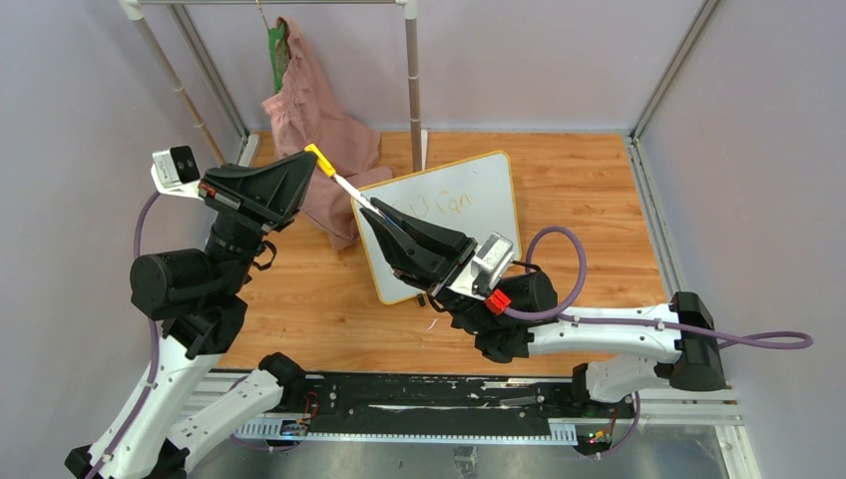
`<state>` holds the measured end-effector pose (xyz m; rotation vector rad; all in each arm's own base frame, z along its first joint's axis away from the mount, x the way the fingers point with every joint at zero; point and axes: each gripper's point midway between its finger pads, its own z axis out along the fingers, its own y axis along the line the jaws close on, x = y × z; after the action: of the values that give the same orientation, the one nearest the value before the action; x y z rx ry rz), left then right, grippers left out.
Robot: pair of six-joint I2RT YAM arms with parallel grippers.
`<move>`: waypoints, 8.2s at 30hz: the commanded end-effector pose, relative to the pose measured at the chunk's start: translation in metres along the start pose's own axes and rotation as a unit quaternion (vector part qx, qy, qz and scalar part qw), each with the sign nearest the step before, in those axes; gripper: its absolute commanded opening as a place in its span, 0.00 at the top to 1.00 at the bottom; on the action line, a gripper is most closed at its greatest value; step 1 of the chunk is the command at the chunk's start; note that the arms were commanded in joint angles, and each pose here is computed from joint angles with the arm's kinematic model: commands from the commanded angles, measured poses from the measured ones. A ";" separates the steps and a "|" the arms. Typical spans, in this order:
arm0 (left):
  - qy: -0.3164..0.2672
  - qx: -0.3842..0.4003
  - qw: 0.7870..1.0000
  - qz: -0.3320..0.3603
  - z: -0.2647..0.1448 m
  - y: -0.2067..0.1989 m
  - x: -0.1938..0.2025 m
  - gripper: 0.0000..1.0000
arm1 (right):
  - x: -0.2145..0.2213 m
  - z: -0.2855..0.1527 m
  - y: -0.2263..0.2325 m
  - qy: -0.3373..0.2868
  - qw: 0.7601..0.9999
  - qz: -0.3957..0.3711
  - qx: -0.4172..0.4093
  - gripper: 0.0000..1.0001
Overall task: Write a sentence on the whiteboard
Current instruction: Close the whiteboard marker at the center of the board.
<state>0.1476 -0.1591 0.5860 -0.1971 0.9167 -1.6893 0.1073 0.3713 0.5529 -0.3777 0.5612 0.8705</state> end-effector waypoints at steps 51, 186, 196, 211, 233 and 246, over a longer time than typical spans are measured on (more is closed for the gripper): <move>0.009 0.022 1.000 0.007 0.001 -0.011 0.002 1.00 | -0.026 0.012 -0.015 -0.041 0.999 0.002 0.024 1.00; 0.084 -0.010 0.996 0.007 0.000 0.015 0.041 0.62 | -0.007 0.030 0.026 -0.054 0.982 -0.170 -0.065 1.00; 0.067 -0.012 0.997 0.019 -0.005 0.014 0.034 0.52 | -0.010 0.020 0.019 -0.049 0.982 -0.172 -0.054 1.00; 0.076 -0.038 0.996 0.018 -0.010 0.030 0.040 0.51 | -0.013 0.008 0.004 -0.040 0.983 -0.177 -0.033 1.00; 0.081 -0.051 0.995 0.005 -0.013 0.041 0.046 0.96 | -0.001 -0.002 -0.001 -0.012 0.981 -0.189 -0.028 1.00; 0.063 -0.068 0.996 0.015 -0.013 0.052 0.042 1.00 | 0.007 -0.015 0.003 0.048 0.984 -0.168 -0.048 0.62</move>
<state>0.1599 -0.1951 0.5300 -0.1521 1.1381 -1.6600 0.1122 0.3865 0.5231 -0.6124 0.5013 0.5134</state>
